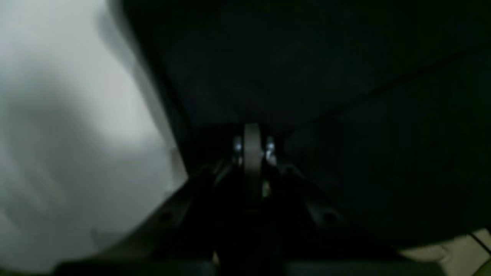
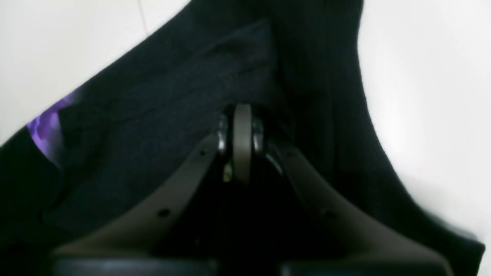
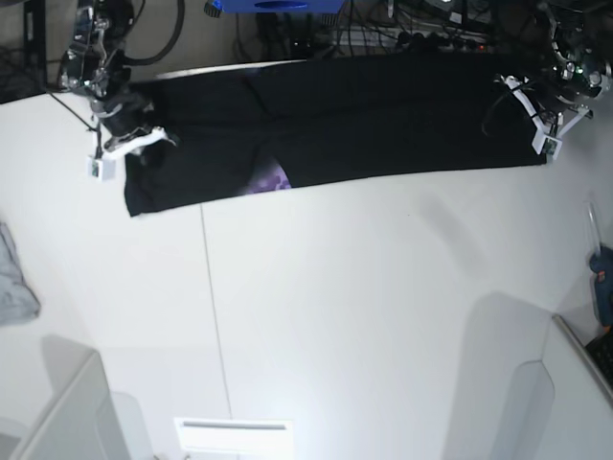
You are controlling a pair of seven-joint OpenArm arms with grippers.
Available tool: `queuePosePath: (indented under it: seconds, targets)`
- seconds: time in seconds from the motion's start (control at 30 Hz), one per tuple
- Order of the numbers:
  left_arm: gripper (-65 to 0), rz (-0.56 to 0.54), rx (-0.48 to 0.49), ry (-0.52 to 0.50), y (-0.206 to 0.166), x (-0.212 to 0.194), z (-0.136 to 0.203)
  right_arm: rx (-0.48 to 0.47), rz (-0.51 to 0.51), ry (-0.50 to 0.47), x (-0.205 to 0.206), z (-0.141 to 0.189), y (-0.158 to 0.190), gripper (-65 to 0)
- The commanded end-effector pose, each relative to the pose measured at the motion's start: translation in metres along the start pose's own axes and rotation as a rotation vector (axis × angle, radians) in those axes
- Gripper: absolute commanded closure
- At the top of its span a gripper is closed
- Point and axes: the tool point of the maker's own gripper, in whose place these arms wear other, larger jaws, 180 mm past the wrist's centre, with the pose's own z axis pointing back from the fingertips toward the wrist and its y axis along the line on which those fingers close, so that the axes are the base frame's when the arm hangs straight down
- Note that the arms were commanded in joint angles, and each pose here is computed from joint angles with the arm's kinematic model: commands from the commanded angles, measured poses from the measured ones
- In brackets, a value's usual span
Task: Fold the T-shirt properly
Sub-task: 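Release the hem and lift both grippers off the folded shirt, then grasp both ends of the black shirt strip with both grippers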
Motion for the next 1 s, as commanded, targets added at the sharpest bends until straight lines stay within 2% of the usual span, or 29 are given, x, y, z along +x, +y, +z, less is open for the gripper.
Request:
queuePosePath:
  seconds: [0.0, 0.1, 0.3, 0.5, 0.63, 0.77, 0.97]
  targets:
    - [0.0, -0.015, 0.02, 0.021, 0.007, 0.001, -0.003, -0.035, -0.003, -0.003, 0.006, 0.0, -0.012, 0.0]
    - [0.0, -0.006, 0.023, 0.004, 0.009, 0.017, -0.012, -0.051, -0.034, -0.012, 0.015, -0.011, -0.021, 0.0]
    - [0.0, 0.005, 0.039, -0.094, 0.017, 0.064, -0.014, -0.077, -0.079, -0.08, 0.047, -0.016, -0.034, 0.0]
    - [0.0, -0.057, 0.053, -0.116, 0.006, 0.092, -0.017, -0.06, -0.07, -0.11, 0.062, -0.018, -0.026, 0.0]
    - [0.0, -0.076, 0.104, -0.175, 0.015, 0.107, 0.003, -0.049, -0.045, -0.142, 0.072, -0.01, -0.019, 0.0]
    - [0.0, -0.029, 0.2, -0.141, 0.045, 0.101, 0.027, -0.031, -0.009, -0.191, 0.086, 0.002, -0.008, 0.0]
    - [0.0, -0.001, 0.288, -0.198, 0.071, 0.109, 0.058, 0.013, 0.069, -0.288, 0.109, 0.034, 0.02, 0.0]
